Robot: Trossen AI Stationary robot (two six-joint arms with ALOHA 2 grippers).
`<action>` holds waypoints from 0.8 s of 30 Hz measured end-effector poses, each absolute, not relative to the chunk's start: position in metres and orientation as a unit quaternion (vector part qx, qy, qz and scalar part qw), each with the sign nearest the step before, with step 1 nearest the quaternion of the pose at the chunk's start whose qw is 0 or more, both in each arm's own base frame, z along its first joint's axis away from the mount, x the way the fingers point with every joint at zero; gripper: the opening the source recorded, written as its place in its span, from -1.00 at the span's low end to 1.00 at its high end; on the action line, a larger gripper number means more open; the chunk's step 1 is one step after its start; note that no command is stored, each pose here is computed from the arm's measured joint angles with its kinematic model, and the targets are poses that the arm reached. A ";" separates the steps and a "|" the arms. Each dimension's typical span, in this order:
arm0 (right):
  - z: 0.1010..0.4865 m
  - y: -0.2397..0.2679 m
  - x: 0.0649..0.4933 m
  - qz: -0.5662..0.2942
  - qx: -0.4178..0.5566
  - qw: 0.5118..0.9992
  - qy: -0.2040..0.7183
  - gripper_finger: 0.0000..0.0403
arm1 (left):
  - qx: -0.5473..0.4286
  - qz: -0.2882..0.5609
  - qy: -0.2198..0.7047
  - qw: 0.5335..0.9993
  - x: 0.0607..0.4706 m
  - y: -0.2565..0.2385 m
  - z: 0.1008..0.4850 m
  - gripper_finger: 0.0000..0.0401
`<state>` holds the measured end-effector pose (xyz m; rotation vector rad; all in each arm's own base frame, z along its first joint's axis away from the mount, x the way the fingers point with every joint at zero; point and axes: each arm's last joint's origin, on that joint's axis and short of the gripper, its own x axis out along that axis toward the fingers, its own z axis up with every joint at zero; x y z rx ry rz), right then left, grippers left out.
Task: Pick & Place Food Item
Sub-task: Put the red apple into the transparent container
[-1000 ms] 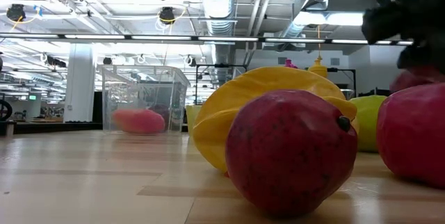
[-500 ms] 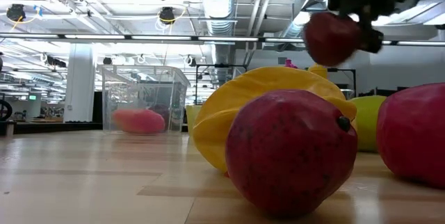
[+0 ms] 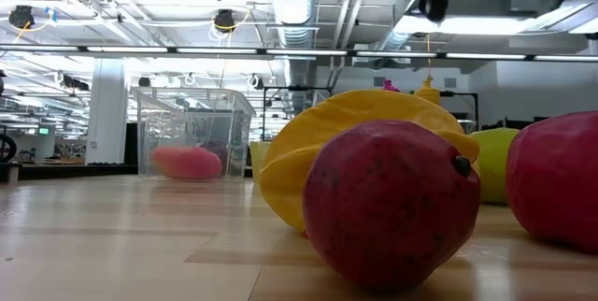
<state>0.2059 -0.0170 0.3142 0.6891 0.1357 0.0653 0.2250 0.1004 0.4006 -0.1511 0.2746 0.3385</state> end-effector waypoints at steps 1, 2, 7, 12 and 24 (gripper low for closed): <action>0.318 -0.017 0.206 0.041 0.335 0.940 0.050 0.22 | -0.081 0.160 0.128 0.976 0.225 0.100 0.402 0.44; 0.321 -0.017 0.206 0.053 0.332 0.941 0.036 0.22 | -0.086 0.150 0.111 0.979 0.226 0.100 0.405 0.44; 0.332 -0.020 0.206 0.068 0.322 0.944 -0.016 0.22 | -0.113 0.079 0.024 0.990 0.229 0.097 0.422 0.44; 0.332 -0.027 0.205 0.047 0.322 0.945 -0.027 0.23 | -0.114 0.040 -0.024 0.992 0.232 0.094 0.432 0.44; 0.333 -0.047 0.201 -0.001 0.306 0.951 -0.047 0.23 | -0.167 -0.014 0.007 0.986 0.282 0.091 0.404 0.64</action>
